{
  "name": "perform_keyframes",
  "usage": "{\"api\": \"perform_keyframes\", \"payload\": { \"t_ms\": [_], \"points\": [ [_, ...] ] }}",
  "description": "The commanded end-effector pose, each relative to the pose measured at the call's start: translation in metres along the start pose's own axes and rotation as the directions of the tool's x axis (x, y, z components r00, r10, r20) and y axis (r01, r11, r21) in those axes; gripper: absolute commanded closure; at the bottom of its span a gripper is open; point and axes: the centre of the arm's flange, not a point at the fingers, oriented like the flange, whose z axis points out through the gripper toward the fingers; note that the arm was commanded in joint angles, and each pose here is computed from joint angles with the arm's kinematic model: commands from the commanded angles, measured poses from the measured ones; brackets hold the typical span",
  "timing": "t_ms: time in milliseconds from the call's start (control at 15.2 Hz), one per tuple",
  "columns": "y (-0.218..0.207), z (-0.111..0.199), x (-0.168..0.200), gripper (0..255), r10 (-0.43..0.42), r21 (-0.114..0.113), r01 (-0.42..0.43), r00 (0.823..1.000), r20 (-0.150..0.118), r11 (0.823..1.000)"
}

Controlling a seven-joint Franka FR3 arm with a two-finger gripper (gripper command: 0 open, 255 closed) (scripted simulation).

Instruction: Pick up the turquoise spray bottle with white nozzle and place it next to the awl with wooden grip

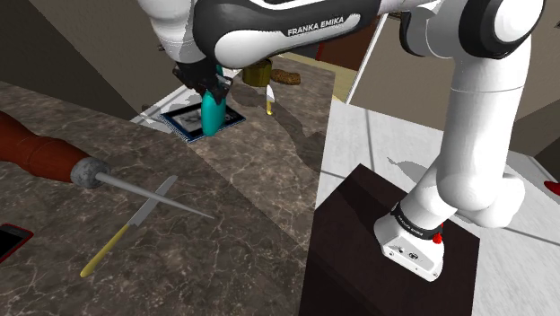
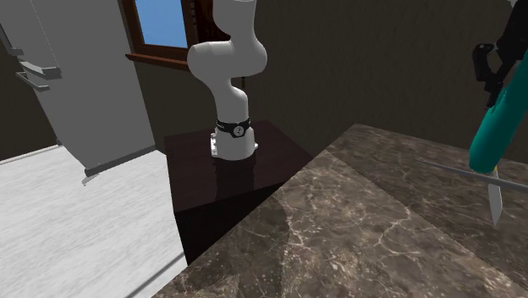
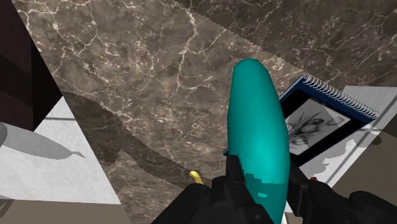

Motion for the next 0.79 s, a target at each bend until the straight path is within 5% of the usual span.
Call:
{"api": "perform_keyframes", "payload": {
  "t_ms": [0,726],
  "points": [
    [0.001,0.008,-0.005,255,0.0,0.001,0.0,1.0,0.0,1.0],
    [0.001,0.059,-0.034,255,0.0,0.001,0.0,1.0,0.0,1.0]
  ]
}}
